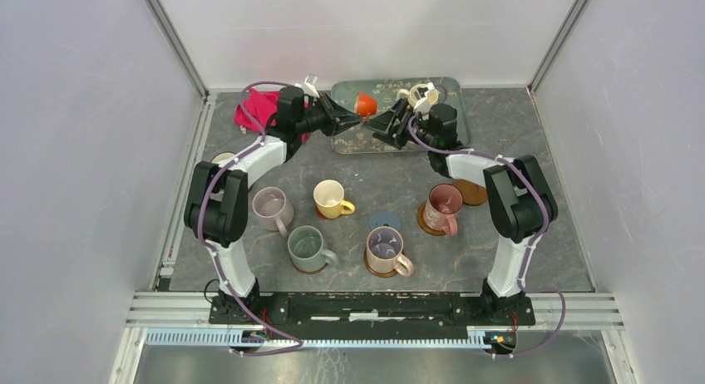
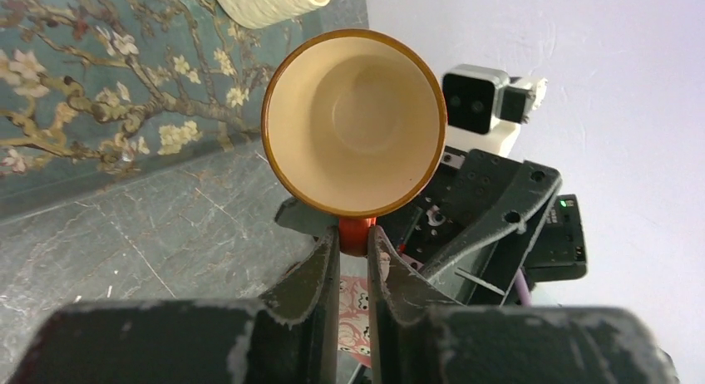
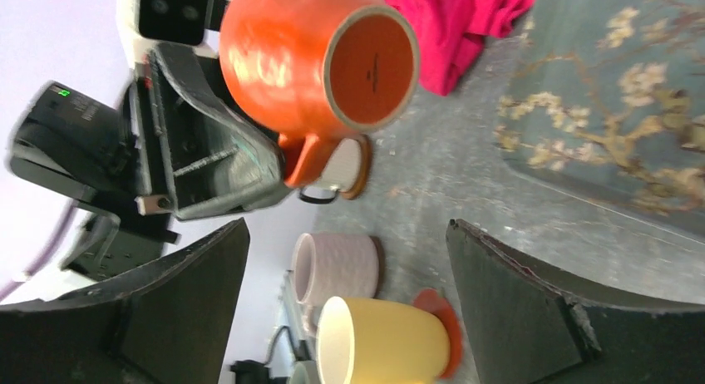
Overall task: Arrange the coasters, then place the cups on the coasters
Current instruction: Move the coaster to the center of the board.
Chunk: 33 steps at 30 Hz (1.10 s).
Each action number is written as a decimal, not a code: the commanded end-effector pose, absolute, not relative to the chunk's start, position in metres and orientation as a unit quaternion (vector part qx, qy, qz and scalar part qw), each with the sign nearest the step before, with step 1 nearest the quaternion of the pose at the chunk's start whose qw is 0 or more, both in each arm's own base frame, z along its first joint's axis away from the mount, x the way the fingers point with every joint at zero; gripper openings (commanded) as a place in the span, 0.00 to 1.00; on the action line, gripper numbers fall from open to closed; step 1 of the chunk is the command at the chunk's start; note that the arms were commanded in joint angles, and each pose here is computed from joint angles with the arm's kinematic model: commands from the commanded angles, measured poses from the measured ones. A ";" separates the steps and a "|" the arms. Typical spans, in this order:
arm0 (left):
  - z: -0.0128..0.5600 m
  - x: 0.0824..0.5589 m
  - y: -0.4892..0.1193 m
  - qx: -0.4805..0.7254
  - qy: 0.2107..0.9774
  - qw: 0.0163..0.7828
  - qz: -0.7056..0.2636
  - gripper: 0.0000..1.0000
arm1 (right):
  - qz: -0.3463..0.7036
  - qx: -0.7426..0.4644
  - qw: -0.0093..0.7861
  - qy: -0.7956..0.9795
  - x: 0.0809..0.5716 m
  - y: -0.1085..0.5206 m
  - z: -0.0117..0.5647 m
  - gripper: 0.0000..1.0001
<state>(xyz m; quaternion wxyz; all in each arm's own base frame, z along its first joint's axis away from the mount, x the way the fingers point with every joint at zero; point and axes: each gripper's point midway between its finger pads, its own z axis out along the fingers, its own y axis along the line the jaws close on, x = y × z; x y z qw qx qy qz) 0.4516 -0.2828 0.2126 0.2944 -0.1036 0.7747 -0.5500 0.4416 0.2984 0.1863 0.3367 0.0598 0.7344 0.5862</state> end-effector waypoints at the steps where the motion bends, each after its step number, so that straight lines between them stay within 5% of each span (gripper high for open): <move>1: 0.229 0.462 -0.283 -0.063 0.775 0.342 -0.527 0.02 | 0.522 0.011 0.388 0.760 0.436 0.280 0.200 0.96; 20: 0.194 0.411 -0.297 0.048 0.871 0.345 -0.347 0.02 | 0.242 -0.021 0.502 0.830 0.408 0.180 0.232 0.98; 33: 0.177 0.366 -0.320 0.116 0.892 0.335 -0.281 0.02 | 0.164 -0.016 0.529 0.832 0.390 0.139 0.233 0.98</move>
